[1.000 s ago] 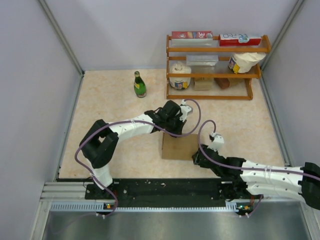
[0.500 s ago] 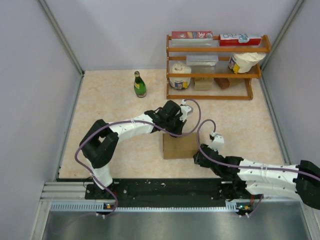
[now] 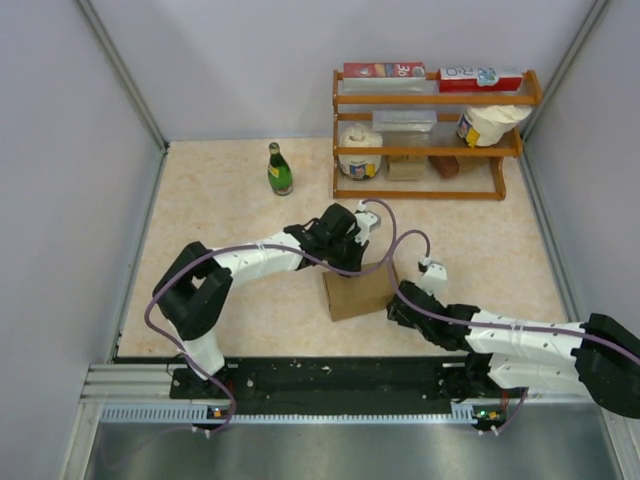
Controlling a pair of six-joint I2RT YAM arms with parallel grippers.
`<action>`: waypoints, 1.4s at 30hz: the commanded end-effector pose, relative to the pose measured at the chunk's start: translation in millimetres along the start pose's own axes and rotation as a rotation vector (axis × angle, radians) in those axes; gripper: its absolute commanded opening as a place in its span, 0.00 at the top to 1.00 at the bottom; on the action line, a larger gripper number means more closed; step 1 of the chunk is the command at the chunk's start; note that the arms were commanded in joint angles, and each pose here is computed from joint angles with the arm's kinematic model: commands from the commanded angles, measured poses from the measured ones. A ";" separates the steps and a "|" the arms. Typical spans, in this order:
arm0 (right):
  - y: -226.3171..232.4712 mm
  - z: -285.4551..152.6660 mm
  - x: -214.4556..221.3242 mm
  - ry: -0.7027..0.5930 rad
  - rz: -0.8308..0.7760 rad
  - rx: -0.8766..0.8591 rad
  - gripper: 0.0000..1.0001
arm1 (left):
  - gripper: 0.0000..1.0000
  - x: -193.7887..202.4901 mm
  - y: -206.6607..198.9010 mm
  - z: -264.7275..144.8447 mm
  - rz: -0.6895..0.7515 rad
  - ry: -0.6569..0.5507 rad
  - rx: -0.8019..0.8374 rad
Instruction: Fold the paper box
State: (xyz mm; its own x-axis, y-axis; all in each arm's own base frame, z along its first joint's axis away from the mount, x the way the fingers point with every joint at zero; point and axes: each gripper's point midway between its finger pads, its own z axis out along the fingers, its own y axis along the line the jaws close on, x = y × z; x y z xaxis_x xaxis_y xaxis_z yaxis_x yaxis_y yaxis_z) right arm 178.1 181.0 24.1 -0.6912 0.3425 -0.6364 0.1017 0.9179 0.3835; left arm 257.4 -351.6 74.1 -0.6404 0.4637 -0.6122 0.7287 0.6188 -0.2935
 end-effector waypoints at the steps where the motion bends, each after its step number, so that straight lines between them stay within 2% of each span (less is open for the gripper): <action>1: 6.8 4.9 -13.7 -0.013 0.019 0.008 0.59 | 1.00 23.1 -11.1 -11.3 -0.041 0.067 0.037; 15: 24.5 16.9 -33.4 0.009 -0.008 -0.014 0.60 | 1.00 33.6 -35.4 -33.3 -0.081 0.076 0.121; 19: 25.0 16.0 -37.3 0.010 -0.019 -0.023 0.60 | 1.00 12.8 -37.4 -52.1 -0.061 0.002 0.104; 23: 26.2 12.1 -37.4 0.035 -0.042 -0.052 0.61 | 1.00 -27.1 -27.3 -76.6 -0.031 -0.127 0.034; 26: 29.0 6.5 -38.4 0.056 -0.071 -0.076 0.71 | 1.00 -54.1 3.9 -93.7 -0.070 -0.232 -0.089; 29: 28.2 2.3 -37.9 0.094 -0.108 -0.060 0.91 | 1.00 -64.2 43.1 -98.0 -0.142 -0.272 -0.169; 31: 26.5 0.3 -38.8 0.110 -0.120 -0.034 1.00 | 1.00 -63.6 61.9 -89.6 -0.165 -0.254 -0.194; 36: 23.3 -0.1 -42.0 0.126 -0.137 0.019 1.00 | 1.00 -46.7 72.5 -47.3 -0.130 -0.122 -0.139; 42: 13.8 7.7 -49.7 0.146 -0.099 0.091 1.00 | 1.00 -36.5 74.3 -15.7 -0.116 -0.048 -0.078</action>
State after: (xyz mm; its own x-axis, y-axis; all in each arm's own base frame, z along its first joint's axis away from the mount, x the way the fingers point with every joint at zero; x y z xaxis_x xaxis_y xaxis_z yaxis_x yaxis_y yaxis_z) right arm 208.9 184.0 49.7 -0.7965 0.2002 -0.5706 0.0418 0.9596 0.2783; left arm 326.1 -295.8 77.3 -0.7434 0.3258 -0.5842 0.5657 0.7722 -0.2892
